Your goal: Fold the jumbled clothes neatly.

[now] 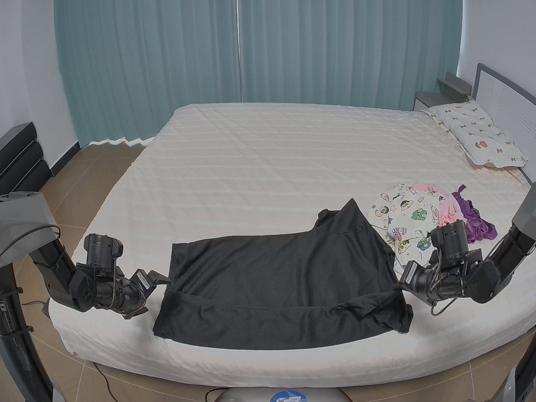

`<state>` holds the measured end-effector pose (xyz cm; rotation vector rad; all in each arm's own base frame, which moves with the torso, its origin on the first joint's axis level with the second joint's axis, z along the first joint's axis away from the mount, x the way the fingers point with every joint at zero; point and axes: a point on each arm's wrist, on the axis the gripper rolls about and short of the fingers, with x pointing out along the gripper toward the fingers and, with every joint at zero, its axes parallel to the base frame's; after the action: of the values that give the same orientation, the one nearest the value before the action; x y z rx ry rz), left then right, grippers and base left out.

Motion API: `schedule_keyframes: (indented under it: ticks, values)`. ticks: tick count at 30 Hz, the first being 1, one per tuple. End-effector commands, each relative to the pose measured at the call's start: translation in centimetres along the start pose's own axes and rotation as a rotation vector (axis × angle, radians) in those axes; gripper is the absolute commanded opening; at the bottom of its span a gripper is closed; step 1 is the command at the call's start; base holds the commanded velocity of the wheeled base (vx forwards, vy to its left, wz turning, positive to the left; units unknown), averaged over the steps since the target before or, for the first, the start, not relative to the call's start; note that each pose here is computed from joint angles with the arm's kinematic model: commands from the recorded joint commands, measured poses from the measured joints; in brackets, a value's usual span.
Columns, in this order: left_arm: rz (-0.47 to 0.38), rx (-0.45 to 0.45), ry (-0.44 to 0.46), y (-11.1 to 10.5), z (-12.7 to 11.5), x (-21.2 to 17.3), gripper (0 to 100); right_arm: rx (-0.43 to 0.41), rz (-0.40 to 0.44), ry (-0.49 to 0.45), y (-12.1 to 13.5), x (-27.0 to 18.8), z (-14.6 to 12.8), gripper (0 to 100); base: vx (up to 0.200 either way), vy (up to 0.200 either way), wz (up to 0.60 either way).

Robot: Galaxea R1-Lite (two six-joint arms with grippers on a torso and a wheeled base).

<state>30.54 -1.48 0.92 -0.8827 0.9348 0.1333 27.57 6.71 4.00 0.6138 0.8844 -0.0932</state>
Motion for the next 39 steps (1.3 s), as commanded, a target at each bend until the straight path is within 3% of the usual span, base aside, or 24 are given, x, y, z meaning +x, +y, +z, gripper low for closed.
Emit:
schedule_keyframes:
  ticks: [1, 6, 19, 35, 36, 39]
  values:
    - [-0.001, 0.000, -0.001, 0.0, 0.0, 0.0, 100, -0.050, -0.039, 0.073, -1.5, -1.4, -2.5, 100, 0.000, 0.000, 0.00]
    - [-0.001, 0.000, -0.001, 0.0, 0.0, 0.0, 100, -0.107, -0.085, 0.139, -2.7, -1.7, -4.4, 100, 0.000, 0.000, 0.00]
    - [-0.001, 0.000, -0.001, 0.0, 0.0, 0.0, 100, -0.044, -0.019, 0.023, -2.1, 2.5, -2.0, 100, 0.000, 0.000, 0.00]
    - [-0.001, 0.000, -0.001, 0.0, 0.0, 0.0, 100, -0.046, -0.014, 0.006, -1.5, 6.0, -1.3, 100, 0.000, 0.000, 0.00]
    - [-0.001, 0.000, -0.001, 0.0, 0.0, 0.0, 100, -0.046, -0.017, 0.007, -1.6, 6.1, -1.3, 0, 0.000, 0.000, 0.00]
    - [-0.001, 0.000, -0.001, 0.0, 0.0, 0.0, 100, -0.049, -0.026, 0.012, -1.7, 6.5, -1.5, 0, 0.000, 0.000, 0.00]
